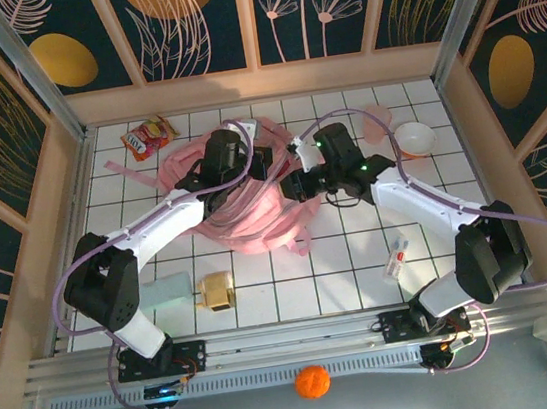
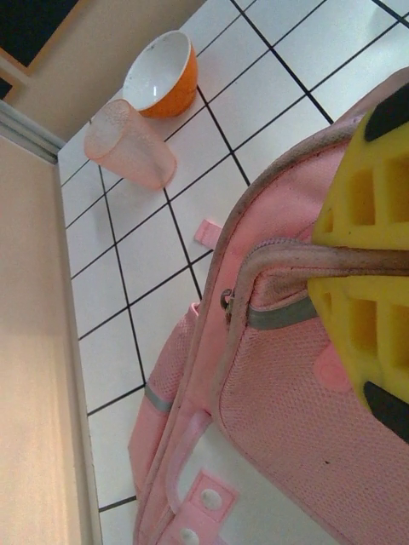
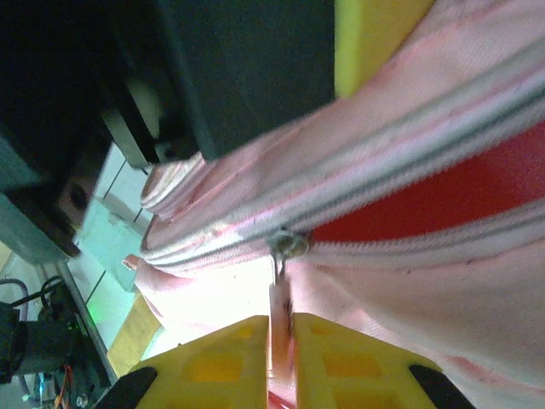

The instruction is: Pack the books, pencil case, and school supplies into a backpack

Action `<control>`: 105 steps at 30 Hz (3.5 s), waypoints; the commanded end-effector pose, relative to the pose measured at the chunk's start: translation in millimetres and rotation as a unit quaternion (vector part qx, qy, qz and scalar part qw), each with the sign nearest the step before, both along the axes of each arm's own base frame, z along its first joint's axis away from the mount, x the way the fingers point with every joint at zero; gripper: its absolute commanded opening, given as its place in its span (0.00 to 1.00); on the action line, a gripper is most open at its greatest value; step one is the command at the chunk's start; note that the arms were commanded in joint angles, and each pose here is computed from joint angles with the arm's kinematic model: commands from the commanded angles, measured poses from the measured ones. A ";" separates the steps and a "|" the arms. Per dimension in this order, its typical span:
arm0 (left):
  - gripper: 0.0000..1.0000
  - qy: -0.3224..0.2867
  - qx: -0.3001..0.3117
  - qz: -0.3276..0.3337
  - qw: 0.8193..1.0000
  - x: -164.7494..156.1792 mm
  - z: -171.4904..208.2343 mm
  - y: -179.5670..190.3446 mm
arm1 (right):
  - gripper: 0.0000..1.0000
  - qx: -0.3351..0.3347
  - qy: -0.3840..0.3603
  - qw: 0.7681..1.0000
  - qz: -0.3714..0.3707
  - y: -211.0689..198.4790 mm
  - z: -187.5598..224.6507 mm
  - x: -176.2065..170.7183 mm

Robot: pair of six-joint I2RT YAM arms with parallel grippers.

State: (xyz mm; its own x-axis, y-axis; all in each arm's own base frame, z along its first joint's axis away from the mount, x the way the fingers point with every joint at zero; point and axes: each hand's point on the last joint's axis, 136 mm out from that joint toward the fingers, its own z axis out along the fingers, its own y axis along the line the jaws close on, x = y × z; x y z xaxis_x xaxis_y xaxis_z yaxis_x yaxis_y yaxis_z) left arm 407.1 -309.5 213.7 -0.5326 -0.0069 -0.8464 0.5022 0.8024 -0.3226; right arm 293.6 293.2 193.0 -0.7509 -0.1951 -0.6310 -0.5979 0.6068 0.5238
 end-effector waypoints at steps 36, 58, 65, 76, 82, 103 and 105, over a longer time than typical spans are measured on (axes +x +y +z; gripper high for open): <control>0.00 -0.058 -0.100 0.043 0.992 24.1 71.0 -3.7 | 0.13 0.047 -0.006 0.998 -0.041 6.1 14.3 2.8; 0.00 -0.255 0.033 -0.290 0.922 -67.3 76.6 -30.3 | 0.48 0.294 0.248 0.895 -0.224 -29.3 65.3 26.9; 0.00 -0.291 0.065 -0.328 0.896 -78.3 71.5 -29.1 | 0.51 0.323 0.289 0.868 -0.243 -13.8 52.6 28.1; 0.44 -0.235 0.089 -0.238 0.938 -67.8 66.7 -1.8 | 0.00 0.343 0.252 0.853 -0.301 -6.7 45.0 37.2; 0.57 -0.118 0.054 -0.054 0.990 -64.0 65.9 53.6 | 0.00 0.364 0.210 0.845 -0.331 -8.7 54.8 39.1; 0.51 0.164 -0.078 0.017 0.983 -160.2 -19.0 87.0 | 0.00 0.407 0.188 0.830 -0.332 27.3 68.6 35.8; 0.51 0.169 -0.076 0.012 0.983 -161.2 -22.2 82.5 | 0.00 0.405 0.190 0.831 -0.329 29.6 68.3 35.6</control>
